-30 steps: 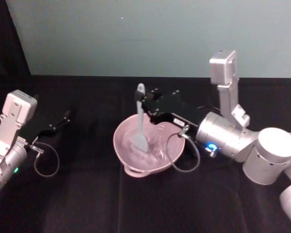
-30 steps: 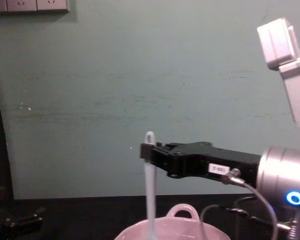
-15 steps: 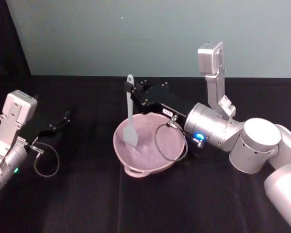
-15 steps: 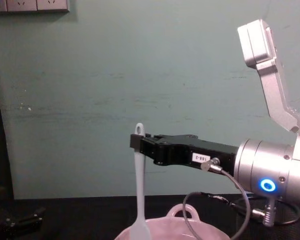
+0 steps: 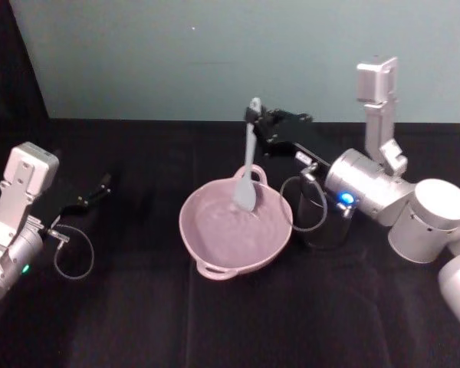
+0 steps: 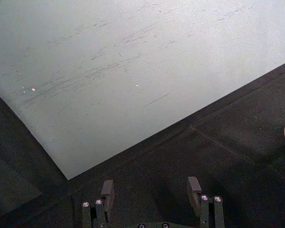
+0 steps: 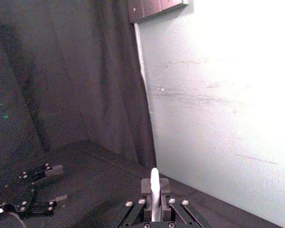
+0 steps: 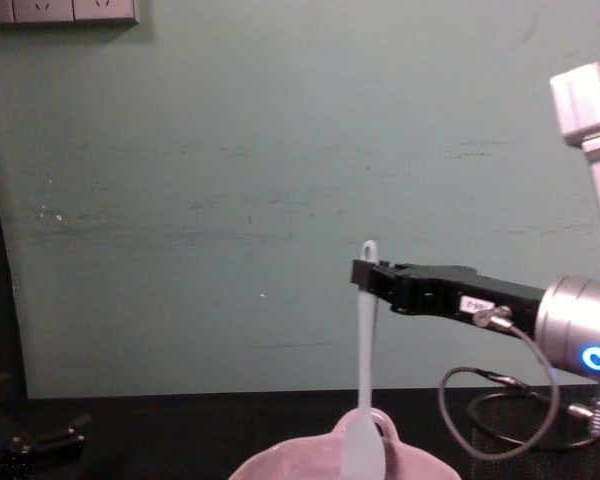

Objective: Use the one hand to pick up the spoon and stir the clear water in the bowl.

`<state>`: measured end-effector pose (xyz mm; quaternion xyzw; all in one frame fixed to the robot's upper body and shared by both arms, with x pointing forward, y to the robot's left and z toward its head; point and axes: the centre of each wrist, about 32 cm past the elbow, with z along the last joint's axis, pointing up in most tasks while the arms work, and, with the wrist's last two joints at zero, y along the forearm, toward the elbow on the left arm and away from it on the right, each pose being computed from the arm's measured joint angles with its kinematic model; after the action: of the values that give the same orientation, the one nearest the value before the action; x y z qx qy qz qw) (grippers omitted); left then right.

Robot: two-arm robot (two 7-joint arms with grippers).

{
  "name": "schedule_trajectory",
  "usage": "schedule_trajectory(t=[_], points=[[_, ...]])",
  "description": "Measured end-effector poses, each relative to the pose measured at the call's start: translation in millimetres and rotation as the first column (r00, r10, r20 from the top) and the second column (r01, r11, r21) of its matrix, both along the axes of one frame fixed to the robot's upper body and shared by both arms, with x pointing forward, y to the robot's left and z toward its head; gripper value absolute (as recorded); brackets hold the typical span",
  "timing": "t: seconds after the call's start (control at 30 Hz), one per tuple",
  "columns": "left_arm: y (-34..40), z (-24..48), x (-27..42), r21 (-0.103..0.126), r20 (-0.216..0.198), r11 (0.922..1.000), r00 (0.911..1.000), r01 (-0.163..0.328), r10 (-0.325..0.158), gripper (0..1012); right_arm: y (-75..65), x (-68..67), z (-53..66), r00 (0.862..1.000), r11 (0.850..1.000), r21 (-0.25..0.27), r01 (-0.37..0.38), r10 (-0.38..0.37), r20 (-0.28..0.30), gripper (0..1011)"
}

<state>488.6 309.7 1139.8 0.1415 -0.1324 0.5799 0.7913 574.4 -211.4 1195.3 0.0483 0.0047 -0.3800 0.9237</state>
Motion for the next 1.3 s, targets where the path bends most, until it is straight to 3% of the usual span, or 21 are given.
schedule_trajectory(t=[0.2, 0.5, 0.63, 0.93, 1.3], points=[[0.0, 0.0, 0.0, 0.0, 0.0, 1.0, 1.0, 0.0, 0.0, 1011, -11.5, -6.3, 4.2, 1.0, 1.0, -0.014, 0.022, -0.022, 0.013, 110], [0.0, 0.0, 0.0, 0.0, 0.0, 1.0, 1.0, 0.0, 0.0, 1011, -11.1, -21.4, 7.1, 1.0, 0.998, -0.065, 0.001, 0.001, 0.021, 110], [0.0, 0.0, 0.0, 0.0, 0.0, 1.0, 1.0, 0.0, 0.0, 1011, -4.8, -28.6, 7.1, 0.999, 0.996, -0.08, -0.029, 0.031, 0.018, 110], [0.0, 0.0, 0.0, 0.0, 0.0, 1.0, 1.0, 0.0, 0.0, 1011, 24.5, -46.4, 7.2, 0.989, 0.986, -0.078, -0.146, 0.148, 0.02, 110], [0.0, 0.0, 0.0, 0.0, 0.0, 1.0, 1.0, 0.0, 0.0, 1011, 40.6, -37.2, 7.8, 0.983, 0.982, -0.06, -0.18, 0.181, 0.019, 110]])
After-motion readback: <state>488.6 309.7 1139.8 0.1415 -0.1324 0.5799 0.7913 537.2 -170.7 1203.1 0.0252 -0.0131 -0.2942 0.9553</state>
